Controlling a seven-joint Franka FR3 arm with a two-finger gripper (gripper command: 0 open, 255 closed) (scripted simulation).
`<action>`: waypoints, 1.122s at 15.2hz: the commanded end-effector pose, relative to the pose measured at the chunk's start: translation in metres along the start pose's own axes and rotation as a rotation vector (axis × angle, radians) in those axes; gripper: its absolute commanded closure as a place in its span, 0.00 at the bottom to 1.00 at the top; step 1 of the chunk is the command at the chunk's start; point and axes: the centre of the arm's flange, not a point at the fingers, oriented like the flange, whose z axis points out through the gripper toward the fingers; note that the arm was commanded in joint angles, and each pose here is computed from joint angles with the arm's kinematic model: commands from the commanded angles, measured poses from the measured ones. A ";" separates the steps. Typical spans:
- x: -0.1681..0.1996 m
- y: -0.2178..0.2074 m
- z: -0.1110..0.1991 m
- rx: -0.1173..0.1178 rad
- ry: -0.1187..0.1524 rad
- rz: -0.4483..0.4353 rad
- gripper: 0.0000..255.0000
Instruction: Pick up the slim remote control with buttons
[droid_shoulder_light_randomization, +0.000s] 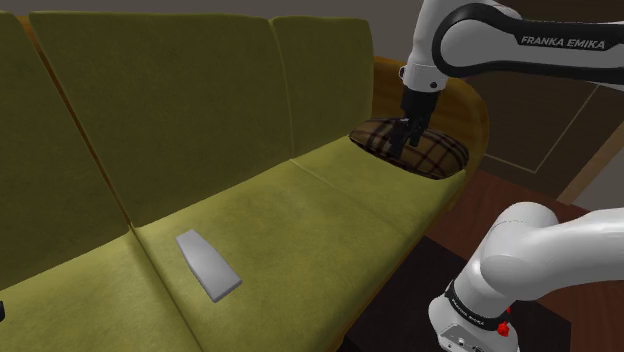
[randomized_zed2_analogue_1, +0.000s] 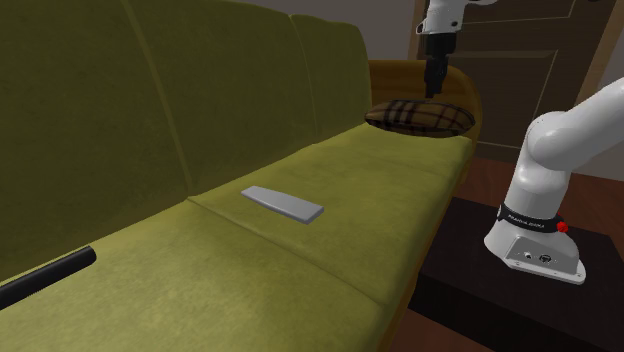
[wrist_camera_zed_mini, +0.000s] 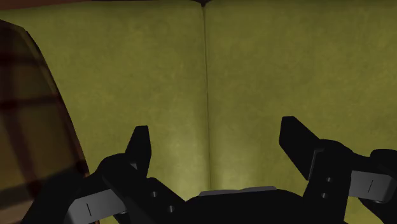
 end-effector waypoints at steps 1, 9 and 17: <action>0.000 0.000 0.000 0.000 0.000 0.000 0.00; 0.038 -0.094 0.028 0.002 0.003 -0.002 0.00; 0.076 -0.188 0.055 0.003 0.007 -0.005 0.00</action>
